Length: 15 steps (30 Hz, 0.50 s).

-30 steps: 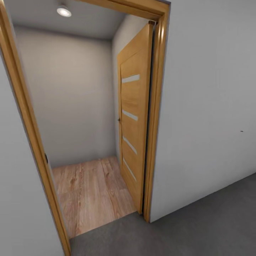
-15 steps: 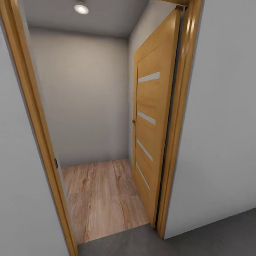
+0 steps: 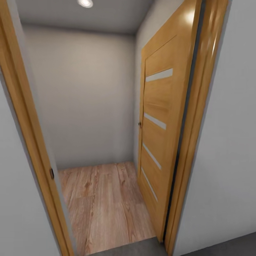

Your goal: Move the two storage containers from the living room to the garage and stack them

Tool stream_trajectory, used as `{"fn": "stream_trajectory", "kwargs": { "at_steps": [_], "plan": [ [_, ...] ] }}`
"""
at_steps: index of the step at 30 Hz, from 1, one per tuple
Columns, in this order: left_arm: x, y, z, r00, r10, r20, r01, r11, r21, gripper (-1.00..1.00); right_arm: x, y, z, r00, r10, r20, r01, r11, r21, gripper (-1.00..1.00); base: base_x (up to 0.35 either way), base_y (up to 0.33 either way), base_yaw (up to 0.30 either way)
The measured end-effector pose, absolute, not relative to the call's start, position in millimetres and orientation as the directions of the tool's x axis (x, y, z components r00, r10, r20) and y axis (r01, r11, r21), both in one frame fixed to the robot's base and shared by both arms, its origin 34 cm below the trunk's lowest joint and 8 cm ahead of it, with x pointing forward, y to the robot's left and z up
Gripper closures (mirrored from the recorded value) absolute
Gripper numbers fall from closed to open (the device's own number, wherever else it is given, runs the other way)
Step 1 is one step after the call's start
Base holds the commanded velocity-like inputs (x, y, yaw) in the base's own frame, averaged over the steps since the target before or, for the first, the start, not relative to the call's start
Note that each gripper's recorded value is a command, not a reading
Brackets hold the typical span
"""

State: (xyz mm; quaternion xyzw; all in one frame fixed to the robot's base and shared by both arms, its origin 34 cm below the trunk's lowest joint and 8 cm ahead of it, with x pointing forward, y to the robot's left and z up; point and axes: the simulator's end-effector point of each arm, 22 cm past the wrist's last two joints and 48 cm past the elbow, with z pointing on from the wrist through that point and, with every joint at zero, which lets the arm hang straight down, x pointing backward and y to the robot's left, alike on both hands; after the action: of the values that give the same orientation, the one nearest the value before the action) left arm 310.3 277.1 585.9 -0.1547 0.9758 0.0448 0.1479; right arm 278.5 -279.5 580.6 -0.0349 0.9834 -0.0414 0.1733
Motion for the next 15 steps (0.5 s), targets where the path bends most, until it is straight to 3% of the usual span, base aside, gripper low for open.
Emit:
{"fn": "stream_trajectory", "kwargs": {
  "at_steps": [15],
  "plan": [
    [310.3, 276.2, 585.8, -0.909, -0.287, -0.302, -0.313, 0.949, 0.041, -1.0, 279.3, -276.9, 580.8, -0.936, -0.08, -0.342, -0.051, 0.994, -0.092, -1.0, 0.319, -0.015, 0.0]
  ]
}}
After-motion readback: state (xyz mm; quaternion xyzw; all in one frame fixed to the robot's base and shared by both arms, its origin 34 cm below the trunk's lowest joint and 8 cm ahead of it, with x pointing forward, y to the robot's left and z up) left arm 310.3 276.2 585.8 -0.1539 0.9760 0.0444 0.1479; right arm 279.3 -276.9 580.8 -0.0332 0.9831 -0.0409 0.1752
